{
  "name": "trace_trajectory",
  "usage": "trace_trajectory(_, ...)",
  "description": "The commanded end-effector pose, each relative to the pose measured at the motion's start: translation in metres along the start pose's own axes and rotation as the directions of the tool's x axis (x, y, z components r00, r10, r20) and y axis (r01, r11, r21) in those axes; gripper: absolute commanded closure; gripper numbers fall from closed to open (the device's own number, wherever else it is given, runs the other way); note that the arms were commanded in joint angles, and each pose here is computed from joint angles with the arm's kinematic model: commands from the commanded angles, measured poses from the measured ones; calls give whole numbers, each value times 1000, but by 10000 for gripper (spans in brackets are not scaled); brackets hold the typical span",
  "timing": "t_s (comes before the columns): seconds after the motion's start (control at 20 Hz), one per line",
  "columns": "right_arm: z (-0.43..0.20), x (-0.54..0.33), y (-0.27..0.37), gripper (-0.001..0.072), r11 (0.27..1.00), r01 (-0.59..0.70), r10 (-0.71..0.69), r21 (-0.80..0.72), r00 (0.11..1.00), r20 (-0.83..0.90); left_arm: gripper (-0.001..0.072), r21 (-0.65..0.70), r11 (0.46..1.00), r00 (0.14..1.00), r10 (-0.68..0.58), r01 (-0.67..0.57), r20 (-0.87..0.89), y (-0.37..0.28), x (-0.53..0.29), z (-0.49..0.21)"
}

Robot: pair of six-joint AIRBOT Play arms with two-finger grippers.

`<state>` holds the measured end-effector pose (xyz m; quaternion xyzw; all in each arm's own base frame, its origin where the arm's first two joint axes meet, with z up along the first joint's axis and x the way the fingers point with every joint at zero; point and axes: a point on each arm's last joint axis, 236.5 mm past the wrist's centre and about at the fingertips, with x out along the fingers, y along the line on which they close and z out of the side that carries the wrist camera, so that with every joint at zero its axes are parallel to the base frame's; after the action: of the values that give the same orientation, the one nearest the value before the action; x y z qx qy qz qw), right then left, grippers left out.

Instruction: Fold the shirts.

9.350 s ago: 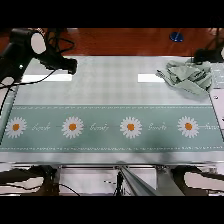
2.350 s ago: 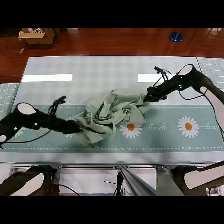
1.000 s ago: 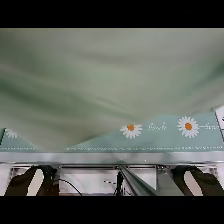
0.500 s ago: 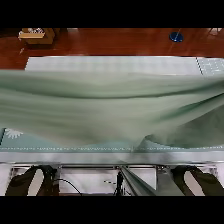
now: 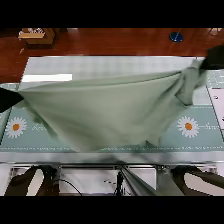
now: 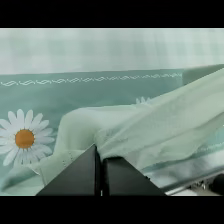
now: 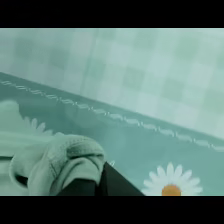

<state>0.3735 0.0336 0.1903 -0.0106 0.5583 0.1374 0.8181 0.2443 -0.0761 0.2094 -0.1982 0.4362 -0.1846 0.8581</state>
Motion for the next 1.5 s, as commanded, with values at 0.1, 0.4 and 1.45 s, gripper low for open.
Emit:
trace_trajectory(0.1, 78, 117, -17, 689, 998, 36, -31, -53, 996, 87, 686, -127, 991, 998, 41, -46, -43, 102, 107, -3)
trace_trajectory(0.4, 106, 192, -29, 683, 1000, 9, -12, 24, 991, 134, 684, -187, 980, 988, 43, -70, -145, 171, 186, -14)
trace_trajectory(1.45, -64, 141, -102, 180, 937, -108, 182, 332, 963, -198, -13, -387, 921, 824, -181, -51, -537, 188, 122, -144)
